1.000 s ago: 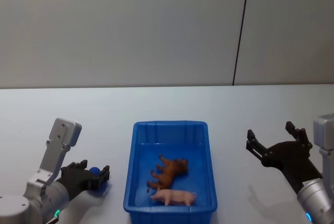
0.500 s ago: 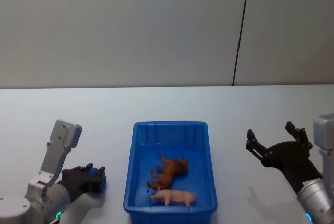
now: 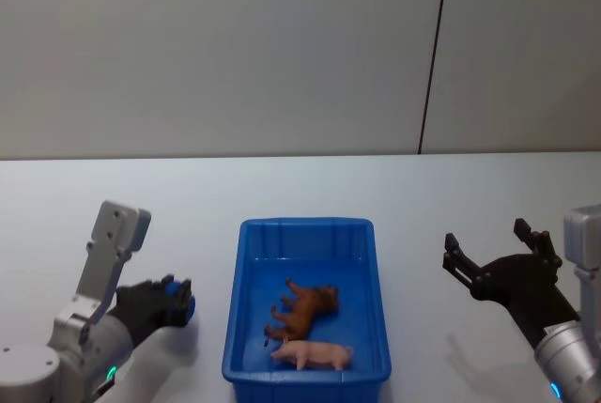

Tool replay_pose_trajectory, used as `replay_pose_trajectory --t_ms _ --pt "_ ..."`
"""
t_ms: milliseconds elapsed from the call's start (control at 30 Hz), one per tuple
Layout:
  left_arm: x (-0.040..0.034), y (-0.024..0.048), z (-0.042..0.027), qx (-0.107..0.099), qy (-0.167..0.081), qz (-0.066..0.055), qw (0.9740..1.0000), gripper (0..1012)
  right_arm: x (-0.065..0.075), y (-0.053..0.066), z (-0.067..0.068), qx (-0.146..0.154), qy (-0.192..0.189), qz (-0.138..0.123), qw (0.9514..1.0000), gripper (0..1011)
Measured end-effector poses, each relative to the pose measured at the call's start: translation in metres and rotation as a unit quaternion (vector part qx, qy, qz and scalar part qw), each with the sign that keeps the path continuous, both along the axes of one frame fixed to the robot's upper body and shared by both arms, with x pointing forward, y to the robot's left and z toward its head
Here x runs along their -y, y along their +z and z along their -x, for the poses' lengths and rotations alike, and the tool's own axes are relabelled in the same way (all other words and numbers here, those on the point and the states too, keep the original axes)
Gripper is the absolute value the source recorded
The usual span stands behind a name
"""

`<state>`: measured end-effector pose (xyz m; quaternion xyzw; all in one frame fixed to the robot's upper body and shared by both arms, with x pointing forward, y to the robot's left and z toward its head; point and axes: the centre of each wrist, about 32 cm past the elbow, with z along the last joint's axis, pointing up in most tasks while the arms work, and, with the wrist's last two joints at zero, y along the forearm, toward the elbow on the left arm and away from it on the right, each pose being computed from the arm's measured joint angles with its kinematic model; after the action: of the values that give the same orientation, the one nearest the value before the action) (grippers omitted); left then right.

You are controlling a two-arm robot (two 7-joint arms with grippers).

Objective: Pick up the two dolls from the table and place them into the box.

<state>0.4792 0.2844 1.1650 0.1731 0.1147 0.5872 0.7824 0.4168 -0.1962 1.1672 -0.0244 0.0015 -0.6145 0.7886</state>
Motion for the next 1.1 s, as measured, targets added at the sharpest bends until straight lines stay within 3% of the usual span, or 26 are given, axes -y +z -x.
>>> replay_pose_trajectory --t_ms 300,400,633,867,933,967,1067,1100 --pt "0.0076 0.0170 -0.0052 0.049 -0.014 0.000 0.9987 192 0.000 0.000 0.000 0.000 0.000 0.000 1.0000 1001" --pt "0.0106 0.0247 -0.0078 0.069 -0.026 0.003 0.9972 192 0.000 0.000 0.000 0.000 0.000 0.000 1.0000 1001" --pt "0.0132 0.0328 -0.0110 0.095 -0.054 0.012 0.9939 192 0.000 0.000 0.000 0.000 0.000 0.000 1.0000 1001" --pt "0.0141 0.0377 -0.0136 0.116 -0.099 0.031 0.9878 191 0.000 0.000 0.000 0.000 0.000 0.000 1.0000 1001" --pt "0.0142 0.0381 -0.0142 0.119 -0.116 0.038 0.9853 191 0.000 0.000 0.000 0.000 0.000 0.000 1.0000 1001" --pt "0.0142 0.0381 -0.0142 0.119 -0.116 0.038 0.9853 191 0.000 0.000 0.000 0.000 0.000 0.000 1.0000 1001" --pt "0.0140 0.0373 -0.0148 0.121 -0.142 0.049 0.9812 191 0.000 0.000 0.000 0.000 0.000 0.000 1.0000 1001" --pt "0.0140 0.0373 -0.0148 0.121 -0.142 0.049 0.9812 192 0.000 0.000 0.000 0.000 0.000 0.000 1.0000 1001"
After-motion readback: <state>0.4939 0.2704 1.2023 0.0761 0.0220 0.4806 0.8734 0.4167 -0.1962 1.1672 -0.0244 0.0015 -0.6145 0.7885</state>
